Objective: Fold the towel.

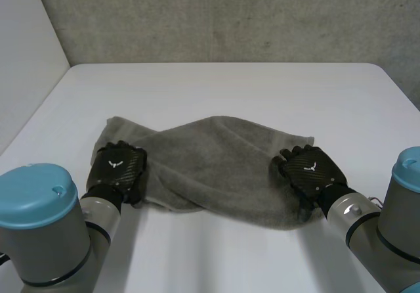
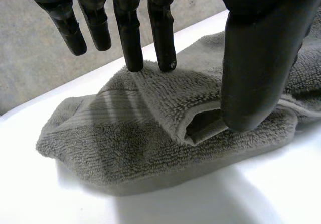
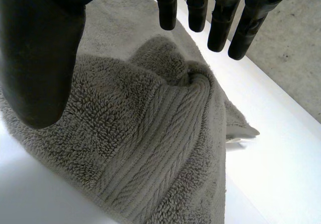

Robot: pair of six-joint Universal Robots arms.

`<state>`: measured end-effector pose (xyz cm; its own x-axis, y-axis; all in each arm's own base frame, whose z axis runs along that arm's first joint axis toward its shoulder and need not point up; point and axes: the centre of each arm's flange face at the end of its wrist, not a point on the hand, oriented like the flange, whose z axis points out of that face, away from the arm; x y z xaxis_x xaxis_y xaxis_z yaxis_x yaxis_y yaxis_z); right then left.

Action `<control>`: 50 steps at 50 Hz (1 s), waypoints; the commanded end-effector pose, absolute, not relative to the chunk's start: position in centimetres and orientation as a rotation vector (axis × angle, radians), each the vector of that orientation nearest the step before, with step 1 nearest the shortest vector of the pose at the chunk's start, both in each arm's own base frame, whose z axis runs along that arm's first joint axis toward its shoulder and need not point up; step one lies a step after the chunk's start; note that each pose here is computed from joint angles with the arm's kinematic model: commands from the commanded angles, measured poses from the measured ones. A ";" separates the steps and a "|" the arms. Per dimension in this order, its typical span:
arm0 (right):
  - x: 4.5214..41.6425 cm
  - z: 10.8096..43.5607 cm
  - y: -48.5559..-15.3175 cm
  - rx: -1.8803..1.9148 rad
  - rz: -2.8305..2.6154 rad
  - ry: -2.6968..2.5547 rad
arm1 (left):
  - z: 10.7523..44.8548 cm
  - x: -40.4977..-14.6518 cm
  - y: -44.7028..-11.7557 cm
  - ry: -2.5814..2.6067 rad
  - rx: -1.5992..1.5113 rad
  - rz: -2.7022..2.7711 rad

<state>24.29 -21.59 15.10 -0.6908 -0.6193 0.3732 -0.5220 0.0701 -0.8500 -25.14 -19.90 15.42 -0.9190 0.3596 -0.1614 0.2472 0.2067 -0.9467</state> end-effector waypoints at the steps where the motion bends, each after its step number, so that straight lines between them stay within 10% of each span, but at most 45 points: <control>1: 24.4 15.1 -21.5 -1.200 -1.705 2.226 | 15.0 -25.1 -20.1 -2.355 -0.590 1.842; 50: 20.9 16.3 -21.4 -1.164 -1.631 2.273 | 20.3 -24.0 -23.9 -2.208 -0.617 1.818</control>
<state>22.14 -20.02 16.43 -0.6762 -0.6705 0.3053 -0.5088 0.1253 -0.8517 -24.70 -22.05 19.31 -0.8742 0.4746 -0.1027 0.1930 0.1455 -0.9703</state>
